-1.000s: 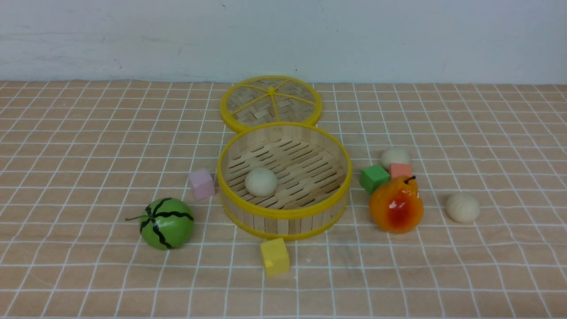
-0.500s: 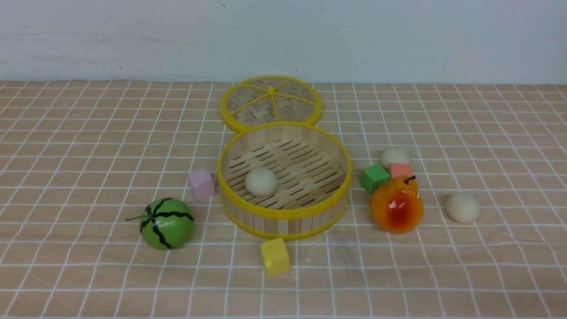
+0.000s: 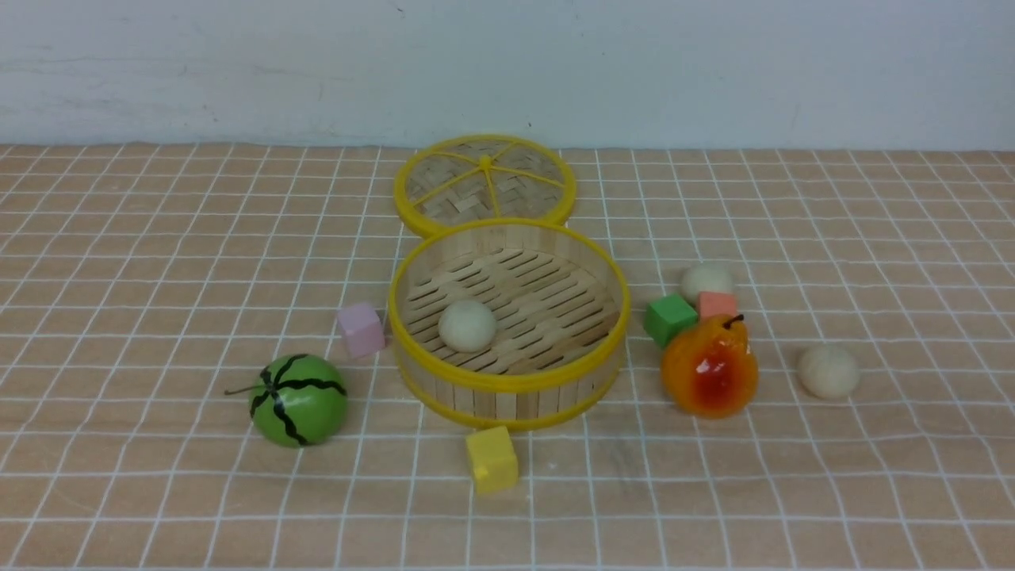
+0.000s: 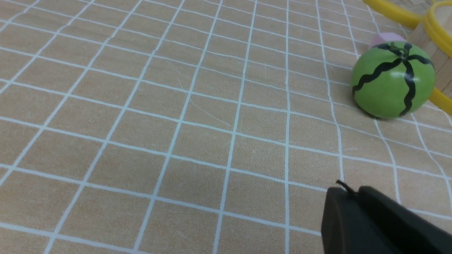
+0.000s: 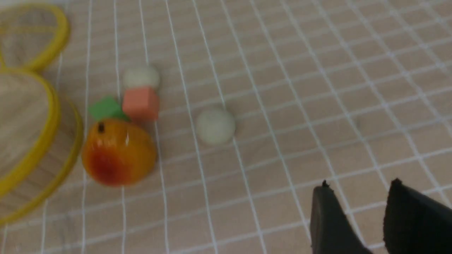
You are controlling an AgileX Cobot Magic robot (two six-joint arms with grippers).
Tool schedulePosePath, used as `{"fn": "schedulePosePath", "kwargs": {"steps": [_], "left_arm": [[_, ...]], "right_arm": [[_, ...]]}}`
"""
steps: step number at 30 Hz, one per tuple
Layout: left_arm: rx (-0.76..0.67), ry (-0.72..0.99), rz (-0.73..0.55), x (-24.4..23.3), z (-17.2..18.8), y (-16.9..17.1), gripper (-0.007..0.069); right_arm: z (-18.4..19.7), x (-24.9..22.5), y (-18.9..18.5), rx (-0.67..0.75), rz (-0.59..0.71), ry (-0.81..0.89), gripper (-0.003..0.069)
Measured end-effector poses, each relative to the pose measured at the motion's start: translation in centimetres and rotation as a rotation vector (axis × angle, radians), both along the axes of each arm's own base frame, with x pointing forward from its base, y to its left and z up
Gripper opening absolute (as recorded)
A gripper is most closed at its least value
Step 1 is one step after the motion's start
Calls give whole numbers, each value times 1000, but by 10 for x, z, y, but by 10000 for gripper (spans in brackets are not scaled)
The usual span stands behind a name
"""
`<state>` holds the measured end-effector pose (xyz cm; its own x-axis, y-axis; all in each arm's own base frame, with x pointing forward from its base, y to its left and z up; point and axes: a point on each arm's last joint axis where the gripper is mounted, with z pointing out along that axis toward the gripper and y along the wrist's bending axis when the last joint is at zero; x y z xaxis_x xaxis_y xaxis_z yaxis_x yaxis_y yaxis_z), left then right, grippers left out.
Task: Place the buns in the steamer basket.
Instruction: Use the right arm to grab a steamed stuffed bun
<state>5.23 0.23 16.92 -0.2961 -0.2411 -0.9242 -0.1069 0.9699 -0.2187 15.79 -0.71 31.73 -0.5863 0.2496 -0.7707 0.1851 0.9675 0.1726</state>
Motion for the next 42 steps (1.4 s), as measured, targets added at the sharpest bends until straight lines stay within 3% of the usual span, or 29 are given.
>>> {"fn": "schedulePosePath", "kwargs": {"steps": [3, 14, 22, 27, 30, 34, 42], "left_arm": [[0, 0, 0, 0, 0, 0, 39], [0, 0, 0, 0, 0, 0, 40], [0, 1, 0, 0, 0, 0, 52], [0, 1, 0, 0, 0, 0, 57], [0, 1, 0, 0, 0, 0, 60], [0, 1, 0, 0, 0, 0, 69], [0, 1, 0, 0, 0, 0, 74]], "right_arm": [[-15, 19, 5, 6, 78, 81, 239], [-44, 63, 33, 164, 316, 127, 239], [-47, 73, 64, 117, 550, 161, 239], [-57, 80, 66, 150, 529, 267, 239], [-64, 93, 62, 130, 454, 318, 239], [-68, 131, 55, 76, 344, 330, 239], [-80, 190, 52, -39, 308, 329, 240]]}}
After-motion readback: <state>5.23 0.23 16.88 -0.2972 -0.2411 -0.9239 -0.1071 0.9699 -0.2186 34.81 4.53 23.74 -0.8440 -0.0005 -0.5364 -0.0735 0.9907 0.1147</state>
